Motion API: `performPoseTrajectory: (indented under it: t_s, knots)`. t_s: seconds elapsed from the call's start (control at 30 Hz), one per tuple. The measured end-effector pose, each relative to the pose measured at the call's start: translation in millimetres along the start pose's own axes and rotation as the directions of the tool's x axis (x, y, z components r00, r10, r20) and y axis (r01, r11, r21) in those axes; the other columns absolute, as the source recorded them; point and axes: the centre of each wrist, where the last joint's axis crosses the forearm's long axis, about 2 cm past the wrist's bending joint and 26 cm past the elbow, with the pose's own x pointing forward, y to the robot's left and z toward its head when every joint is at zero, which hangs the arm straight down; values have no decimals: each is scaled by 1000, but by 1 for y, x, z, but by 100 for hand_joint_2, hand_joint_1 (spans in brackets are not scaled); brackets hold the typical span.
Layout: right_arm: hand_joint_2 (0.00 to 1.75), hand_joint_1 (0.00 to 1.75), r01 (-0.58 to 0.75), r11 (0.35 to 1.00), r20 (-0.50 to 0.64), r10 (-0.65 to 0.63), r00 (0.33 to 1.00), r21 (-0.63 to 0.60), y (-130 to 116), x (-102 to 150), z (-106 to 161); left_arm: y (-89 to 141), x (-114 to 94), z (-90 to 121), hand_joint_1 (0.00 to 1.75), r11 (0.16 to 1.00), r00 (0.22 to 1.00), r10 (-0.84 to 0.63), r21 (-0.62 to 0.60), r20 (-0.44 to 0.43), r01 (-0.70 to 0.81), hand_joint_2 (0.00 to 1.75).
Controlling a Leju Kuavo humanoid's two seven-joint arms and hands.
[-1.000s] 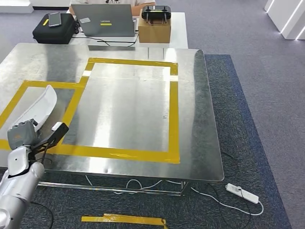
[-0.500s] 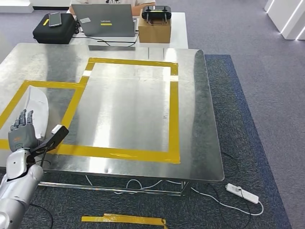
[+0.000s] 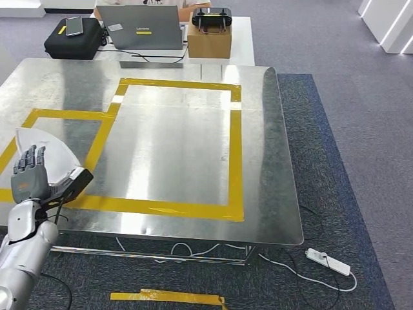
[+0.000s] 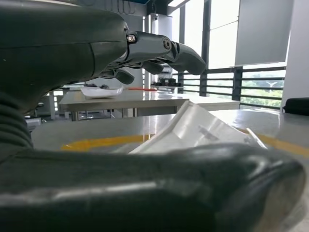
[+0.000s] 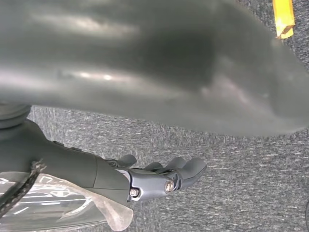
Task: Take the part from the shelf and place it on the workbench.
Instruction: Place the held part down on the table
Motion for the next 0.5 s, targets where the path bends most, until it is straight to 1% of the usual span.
performPoseTrajectory:
  t_s: [0.27,0.5]
  knots:
    - [0,0,-4,1000,2,4,1000,0,-1,-1,0,7,6,1,0,996,996,60,56,59,-64,0]
    - [0,0,1,1000,0,-1,1000,1,-1,-1,0,10,17,10,0,986,986,124,94,108,-134,0]
